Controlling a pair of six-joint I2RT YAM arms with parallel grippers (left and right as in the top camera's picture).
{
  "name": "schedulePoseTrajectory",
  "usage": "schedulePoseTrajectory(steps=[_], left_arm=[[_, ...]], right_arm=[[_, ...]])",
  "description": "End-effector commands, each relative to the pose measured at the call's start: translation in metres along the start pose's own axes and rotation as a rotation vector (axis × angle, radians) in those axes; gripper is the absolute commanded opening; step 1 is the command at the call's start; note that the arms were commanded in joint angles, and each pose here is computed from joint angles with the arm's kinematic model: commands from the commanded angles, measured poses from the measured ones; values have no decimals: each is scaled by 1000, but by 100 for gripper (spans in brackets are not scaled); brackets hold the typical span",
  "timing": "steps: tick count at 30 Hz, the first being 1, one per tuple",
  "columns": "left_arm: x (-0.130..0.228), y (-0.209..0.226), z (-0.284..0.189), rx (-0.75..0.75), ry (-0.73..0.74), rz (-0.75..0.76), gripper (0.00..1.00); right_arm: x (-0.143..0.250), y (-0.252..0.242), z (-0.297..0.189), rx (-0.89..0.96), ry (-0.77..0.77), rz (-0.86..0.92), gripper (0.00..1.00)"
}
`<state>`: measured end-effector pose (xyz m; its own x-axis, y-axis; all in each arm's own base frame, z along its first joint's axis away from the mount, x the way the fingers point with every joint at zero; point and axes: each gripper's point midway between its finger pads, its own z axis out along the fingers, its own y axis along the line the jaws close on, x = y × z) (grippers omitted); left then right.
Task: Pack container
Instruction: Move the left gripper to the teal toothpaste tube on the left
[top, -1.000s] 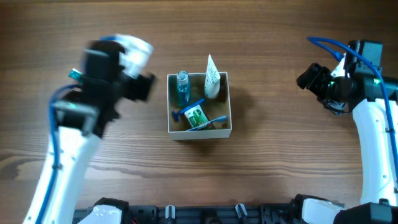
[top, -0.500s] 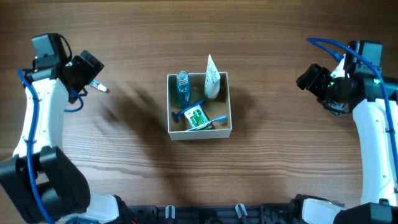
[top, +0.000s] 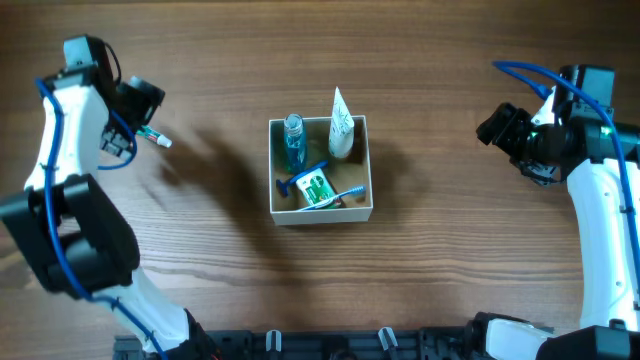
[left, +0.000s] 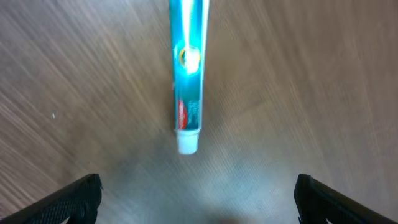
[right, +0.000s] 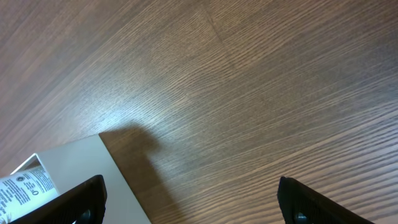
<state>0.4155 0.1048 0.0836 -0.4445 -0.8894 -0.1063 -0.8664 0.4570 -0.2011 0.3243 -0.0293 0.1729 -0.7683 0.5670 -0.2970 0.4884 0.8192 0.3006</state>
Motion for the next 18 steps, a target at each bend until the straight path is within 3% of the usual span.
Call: schedulePoseTrajectory(steps=[1, 11, 18], left_arm=[[-22, -13, -7, -21, -29, -57, 99], [-14, 4, 48, -138, 58, -93, 99], [-27, 21, 57, -232, -12, -82, 99]], right_arm=[[1, -3, -2, 8, -6, -7, 89], [2, -3, -2, 7, -1, -7, 89], [3, -3, -2, 8, 1, -7, 89]])
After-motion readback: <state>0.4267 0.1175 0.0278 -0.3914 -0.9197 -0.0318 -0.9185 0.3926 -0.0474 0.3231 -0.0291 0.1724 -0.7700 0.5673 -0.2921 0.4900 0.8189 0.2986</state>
